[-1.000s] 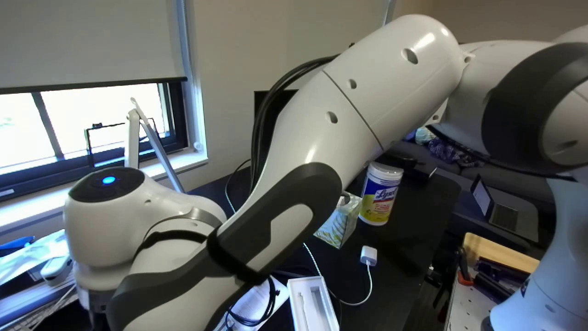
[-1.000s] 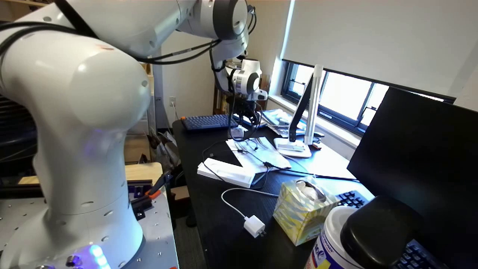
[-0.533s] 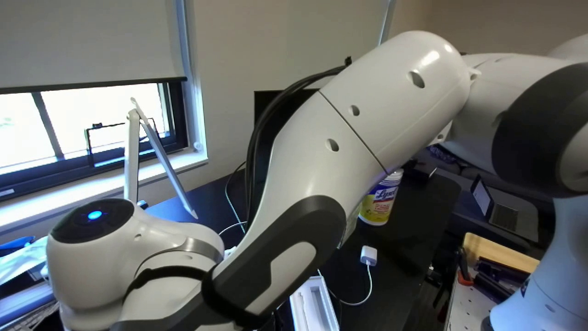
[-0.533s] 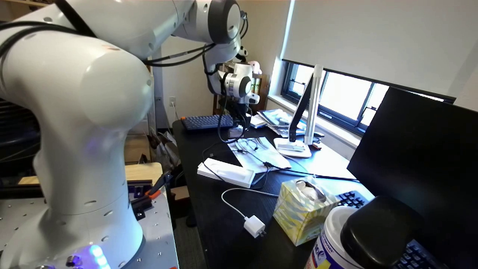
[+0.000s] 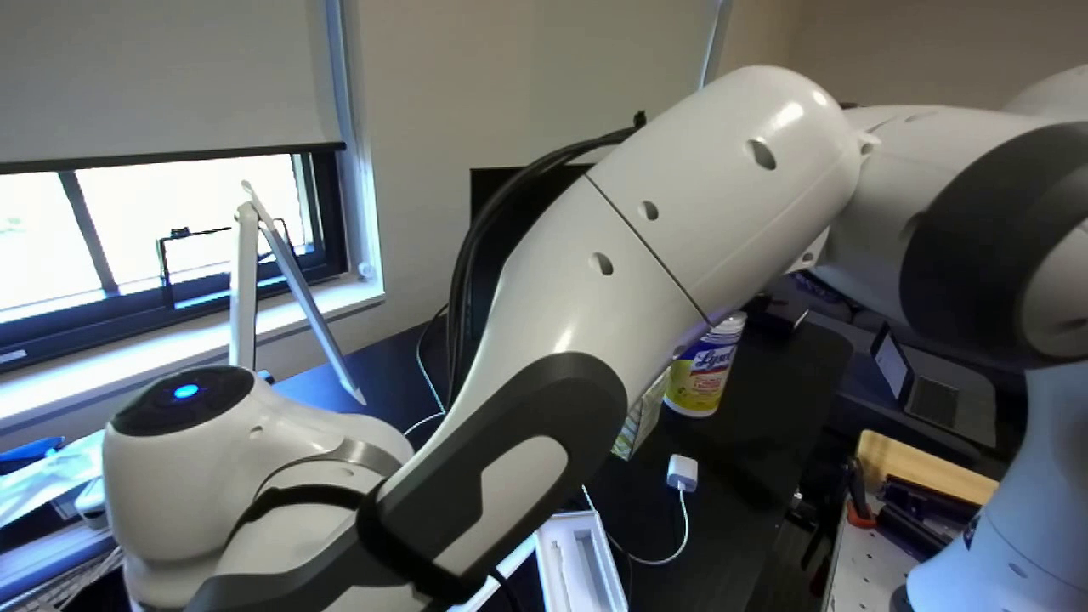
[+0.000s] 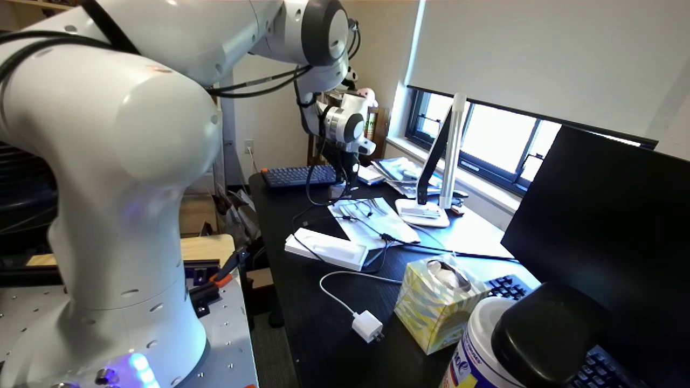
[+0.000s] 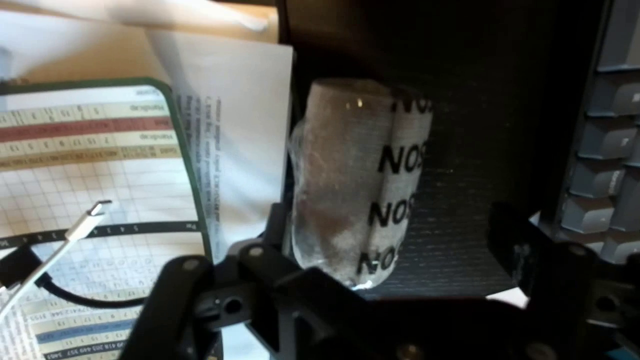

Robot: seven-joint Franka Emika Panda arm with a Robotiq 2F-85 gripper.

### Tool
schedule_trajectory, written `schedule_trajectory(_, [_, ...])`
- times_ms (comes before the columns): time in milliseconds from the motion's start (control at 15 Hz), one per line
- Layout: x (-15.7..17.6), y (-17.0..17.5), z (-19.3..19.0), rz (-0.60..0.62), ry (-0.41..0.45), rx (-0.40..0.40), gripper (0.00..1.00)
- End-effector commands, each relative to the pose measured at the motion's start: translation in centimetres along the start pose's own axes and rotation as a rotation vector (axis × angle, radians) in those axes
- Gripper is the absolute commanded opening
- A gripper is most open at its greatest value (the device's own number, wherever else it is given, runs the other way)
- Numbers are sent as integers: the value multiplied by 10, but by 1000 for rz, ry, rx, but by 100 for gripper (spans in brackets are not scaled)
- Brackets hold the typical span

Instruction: Pick the object and put it on the tissue box

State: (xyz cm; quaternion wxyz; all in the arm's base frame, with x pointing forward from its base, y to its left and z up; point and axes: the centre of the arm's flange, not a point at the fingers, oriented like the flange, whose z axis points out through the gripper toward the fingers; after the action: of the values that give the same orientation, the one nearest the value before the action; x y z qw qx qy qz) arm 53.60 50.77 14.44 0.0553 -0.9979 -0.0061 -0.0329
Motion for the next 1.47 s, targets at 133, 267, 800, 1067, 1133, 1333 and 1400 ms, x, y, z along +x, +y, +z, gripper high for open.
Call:
schedule_trajectory(133, [-7, -3, -2, 38, -112, -4, 74])
schedule_trajectory(267, [-8, -3, -2, 36, -121, -9, 60])
schedule_trajectory(800, [1, 2, -24, -20, -121, -9, 22])
schedule_trajectory(1067, [7, 20, -95, -170, -57, -11, 17])
schedule_trajectory(1133, [8, 30, -117, -199, -43, -7, 17])
schedule_trajectory(1333, [10, 58, -170, -255, 0, 14, 17])
schedule_trajectory(1400, [8, 70, -187, -260, 25, 14, 17])
